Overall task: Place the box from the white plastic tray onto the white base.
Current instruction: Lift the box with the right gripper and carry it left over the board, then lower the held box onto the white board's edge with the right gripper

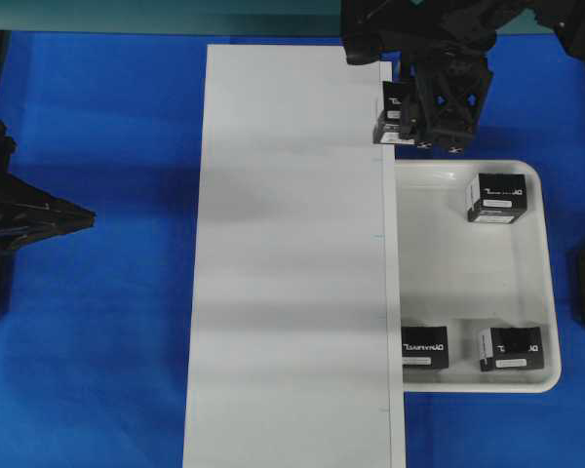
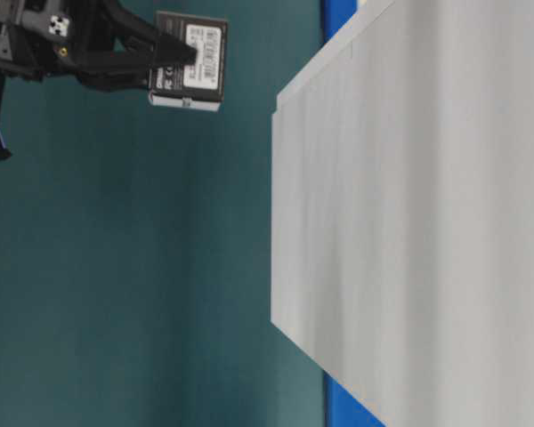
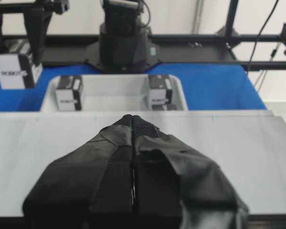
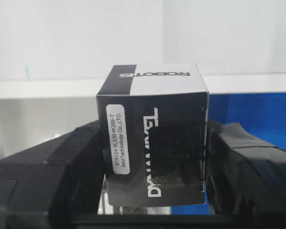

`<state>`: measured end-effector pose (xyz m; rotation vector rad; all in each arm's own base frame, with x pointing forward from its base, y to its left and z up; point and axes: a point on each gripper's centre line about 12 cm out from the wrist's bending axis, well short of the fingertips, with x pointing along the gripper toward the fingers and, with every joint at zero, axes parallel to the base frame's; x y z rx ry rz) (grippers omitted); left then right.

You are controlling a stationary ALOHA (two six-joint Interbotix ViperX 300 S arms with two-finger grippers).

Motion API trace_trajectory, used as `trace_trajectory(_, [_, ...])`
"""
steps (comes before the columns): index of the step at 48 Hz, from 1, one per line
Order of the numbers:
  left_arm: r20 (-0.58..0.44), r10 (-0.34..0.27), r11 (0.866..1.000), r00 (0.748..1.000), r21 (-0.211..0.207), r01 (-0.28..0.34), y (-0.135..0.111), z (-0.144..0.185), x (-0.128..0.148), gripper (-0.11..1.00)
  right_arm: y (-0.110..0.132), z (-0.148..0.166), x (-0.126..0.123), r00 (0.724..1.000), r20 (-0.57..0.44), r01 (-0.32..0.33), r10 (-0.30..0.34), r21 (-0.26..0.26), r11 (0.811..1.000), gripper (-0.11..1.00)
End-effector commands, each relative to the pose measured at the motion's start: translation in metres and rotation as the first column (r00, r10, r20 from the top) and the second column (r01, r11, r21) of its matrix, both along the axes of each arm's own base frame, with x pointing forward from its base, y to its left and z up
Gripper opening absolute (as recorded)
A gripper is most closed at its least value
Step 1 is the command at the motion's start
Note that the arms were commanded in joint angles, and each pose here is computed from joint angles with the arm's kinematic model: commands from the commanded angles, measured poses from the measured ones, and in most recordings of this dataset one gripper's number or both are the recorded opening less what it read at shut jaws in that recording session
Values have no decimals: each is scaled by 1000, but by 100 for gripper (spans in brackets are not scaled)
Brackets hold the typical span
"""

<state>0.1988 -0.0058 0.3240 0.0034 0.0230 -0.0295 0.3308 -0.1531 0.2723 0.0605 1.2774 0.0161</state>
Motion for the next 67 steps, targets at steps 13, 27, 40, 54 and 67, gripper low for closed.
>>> trace_trajectory(13, [32,-2,1000,999,2,2,0,12,1,-7,-9,-19,17,1000,-3,5,-5,-4,1000,58])
trace_trajectory(27, [32,-2,1000,999,2,2,0,12,1,-7,-15,-36,27,1000,-1,11,-11,-9,1000,58])
trace_trajectory(40, [34,-2,1000,999,2,2,0,13,1,-7,-16,-44,31,1000,-3,10,-10,-10,1000,58])
trace_trajectory(54, [34,-2,1000,999,2,2,0,13,1,-7,-15,-49,34,1000,-12,4,-4,-4,1000,58])
trace_trajectory(67, [31,-2,1000,1000,2,2,0,12,1,-7,-10,-53,41,1000,-18,-10,10,-1,1000,58])
